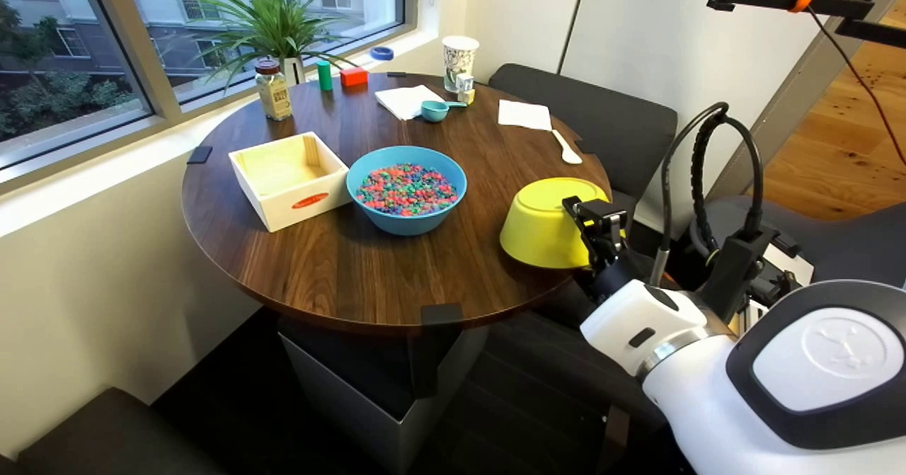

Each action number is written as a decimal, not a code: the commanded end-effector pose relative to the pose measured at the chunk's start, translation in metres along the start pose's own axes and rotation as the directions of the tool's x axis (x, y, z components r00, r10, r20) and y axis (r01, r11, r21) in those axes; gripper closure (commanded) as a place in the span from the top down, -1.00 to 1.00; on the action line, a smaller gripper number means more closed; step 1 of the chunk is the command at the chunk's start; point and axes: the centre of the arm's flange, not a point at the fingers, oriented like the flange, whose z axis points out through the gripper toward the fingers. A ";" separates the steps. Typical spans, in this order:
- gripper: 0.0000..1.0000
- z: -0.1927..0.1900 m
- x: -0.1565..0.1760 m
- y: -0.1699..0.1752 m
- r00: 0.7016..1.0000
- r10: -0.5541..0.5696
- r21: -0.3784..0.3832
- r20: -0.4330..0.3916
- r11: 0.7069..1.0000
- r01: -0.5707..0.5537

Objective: Put the yellow bowl upright

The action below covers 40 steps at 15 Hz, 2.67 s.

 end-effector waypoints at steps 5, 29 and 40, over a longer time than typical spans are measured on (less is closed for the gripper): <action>-0.83 0.037 -0.012 0.036 0.996 0.070 0.068 0.060 0.995 -0.074; -0.93 0.136 -0.090 0.107 0.771 0.488 0.386 0.409 0.673 -0.631; -0.93 0.159 -0.099 0.130 0.657 0.559 0.314 0.506 0.590 -0.744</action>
